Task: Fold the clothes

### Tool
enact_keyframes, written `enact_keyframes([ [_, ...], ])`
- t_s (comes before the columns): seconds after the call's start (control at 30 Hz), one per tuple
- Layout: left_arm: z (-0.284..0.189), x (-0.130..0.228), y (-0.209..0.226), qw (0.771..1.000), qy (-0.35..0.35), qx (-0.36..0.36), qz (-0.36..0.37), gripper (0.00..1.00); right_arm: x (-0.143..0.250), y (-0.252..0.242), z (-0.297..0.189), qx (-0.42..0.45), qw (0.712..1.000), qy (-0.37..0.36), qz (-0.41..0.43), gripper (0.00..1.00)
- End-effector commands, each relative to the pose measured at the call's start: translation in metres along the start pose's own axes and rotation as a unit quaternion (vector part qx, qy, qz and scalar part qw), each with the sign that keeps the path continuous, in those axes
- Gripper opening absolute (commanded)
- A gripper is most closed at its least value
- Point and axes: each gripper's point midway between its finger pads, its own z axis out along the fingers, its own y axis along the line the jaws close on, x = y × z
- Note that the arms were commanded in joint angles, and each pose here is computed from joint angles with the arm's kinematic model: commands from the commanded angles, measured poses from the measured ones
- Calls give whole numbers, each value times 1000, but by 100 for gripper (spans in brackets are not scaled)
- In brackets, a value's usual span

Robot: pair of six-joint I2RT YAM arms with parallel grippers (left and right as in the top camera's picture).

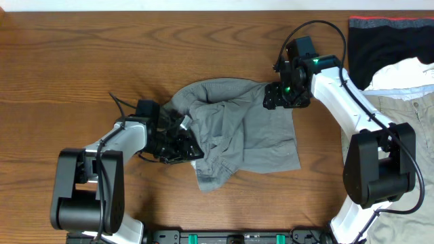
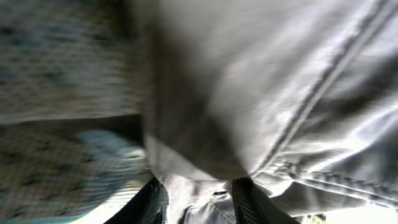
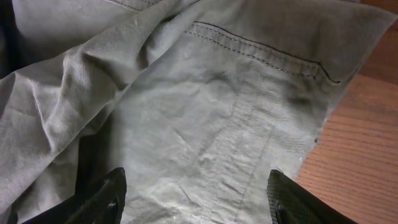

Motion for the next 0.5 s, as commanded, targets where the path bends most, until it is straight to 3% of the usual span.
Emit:
enact_keyframes([
  [0.0, 10, 8, -14, 999, 20, 31, 24, 33, -3, -1, -4, -3, 1000, -8, 9, 71],
  [0.3, 13, 14, -14, 999, 32, 23, 5, 7, -3, -2, -5, -2, 1000, -7, 10, 70],
  [0.47, 4, 20, -1, 999, 36, -2, -40, 6, -3, -2, -5, -2, 1000, -8, 10, 68],
])
